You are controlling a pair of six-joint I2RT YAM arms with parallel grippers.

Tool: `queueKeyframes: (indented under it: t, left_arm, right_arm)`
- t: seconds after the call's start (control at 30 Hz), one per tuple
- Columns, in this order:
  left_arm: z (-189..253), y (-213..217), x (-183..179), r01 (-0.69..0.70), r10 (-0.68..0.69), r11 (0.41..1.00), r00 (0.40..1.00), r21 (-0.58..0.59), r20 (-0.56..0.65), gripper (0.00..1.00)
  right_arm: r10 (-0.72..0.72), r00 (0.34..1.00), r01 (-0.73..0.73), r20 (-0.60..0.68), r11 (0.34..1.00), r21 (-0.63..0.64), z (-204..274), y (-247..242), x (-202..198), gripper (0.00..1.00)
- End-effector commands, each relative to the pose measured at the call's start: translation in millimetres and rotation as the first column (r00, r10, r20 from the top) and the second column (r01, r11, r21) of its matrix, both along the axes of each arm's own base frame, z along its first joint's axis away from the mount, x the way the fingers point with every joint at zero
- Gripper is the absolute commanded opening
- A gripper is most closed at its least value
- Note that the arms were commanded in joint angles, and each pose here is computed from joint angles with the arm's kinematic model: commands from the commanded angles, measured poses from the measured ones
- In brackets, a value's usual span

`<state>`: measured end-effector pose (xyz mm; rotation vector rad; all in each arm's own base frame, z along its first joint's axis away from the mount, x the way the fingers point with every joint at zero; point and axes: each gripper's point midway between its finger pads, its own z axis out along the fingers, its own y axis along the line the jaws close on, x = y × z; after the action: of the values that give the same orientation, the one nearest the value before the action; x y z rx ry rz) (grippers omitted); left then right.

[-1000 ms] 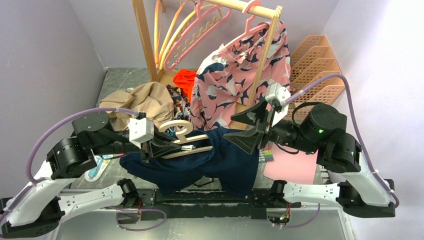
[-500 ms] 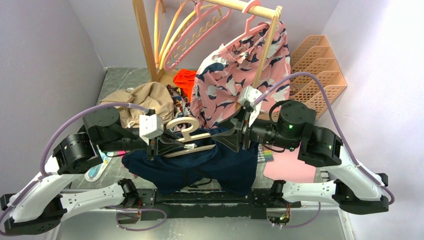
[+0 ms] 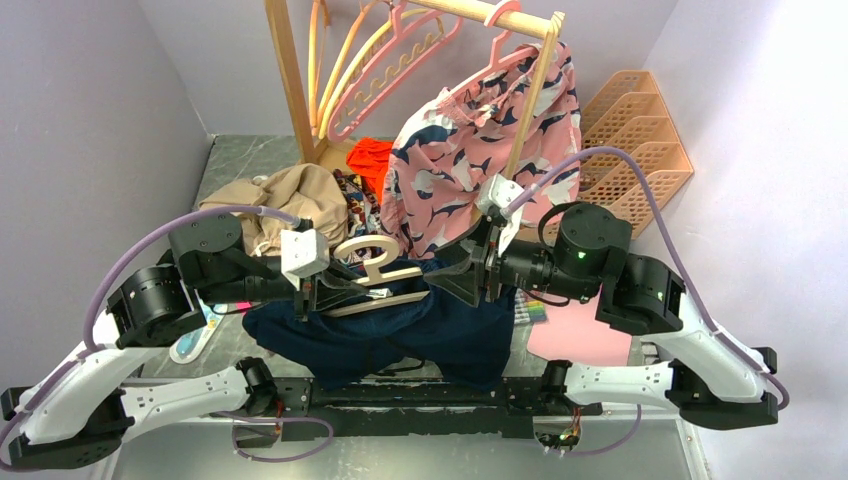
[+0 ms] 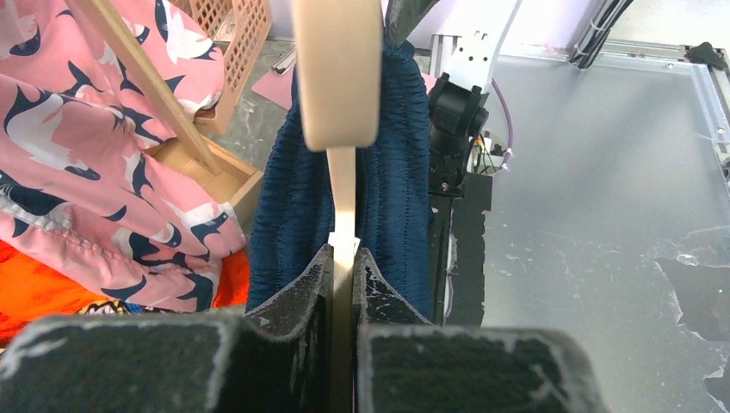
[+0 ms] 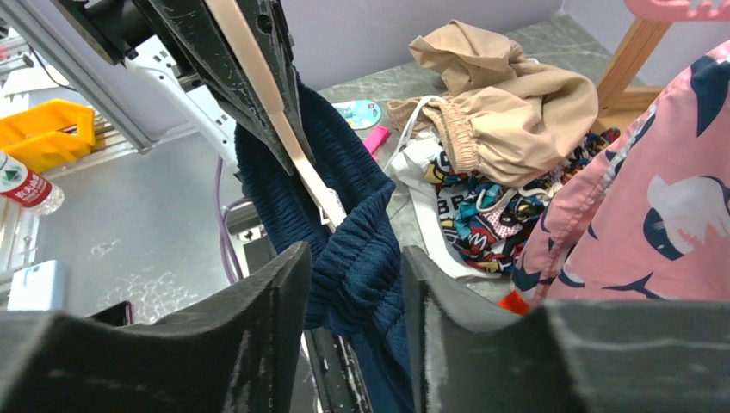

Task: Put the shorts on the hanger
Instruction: Hang the shorts on the hanger.

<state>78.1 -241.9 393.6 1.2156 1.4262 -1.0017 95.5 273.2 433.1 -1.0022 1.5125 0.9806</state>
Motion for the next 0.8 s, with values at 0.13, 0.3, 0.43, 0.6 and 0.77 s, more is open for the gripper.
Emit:
queueKeyframes:
  t: [0.13, 0.3, 0.43, 0.6, 0.77]
  left_arm:
    - [39, 2, 1, -0.010, 0.017, 0.993, 0.998, -0.115, 0.061, 0.07]
    - [41, 2, 0, -0.010, 0.018, 0.993, 0.998, -0.119, 0.064, 0.07]
    - [39, 2, 1, -0.012, 0.019, 0.993, 0.998, -0.117, 0.063, 0.07]
    - [37, 2, -1, -0.003, 0.010, 0.993, 0.998, -0.118, 0.057, 0.07]
    - [27, -3, -7, 0.043, -0.040, 0.995, 0.998, -0.089, 0.037, 0.07]
  right_arm:
    - [-0.012, 1.000, 0.012, -0.004, 0.999, -0.030, -6, -1, 2, 0.48]
    - [-0.016, 1.000, 0.016, -0.008, 0.999, -0.046, -13, 0, 4, 0.35]
    - [-0.016, 1.000, 0.015, -0.006, 0.999, -0.037, -12, -1, 3, 0.19]
    - [-0.023, 1.000, 0.023, -0.001, 1.000, -0.019, -8, -1, 4, 0.00]
    - [-0.101, 0.995, 0.099, 0.023, 0.992, 0.075, 15, -10, 14, 0.00]
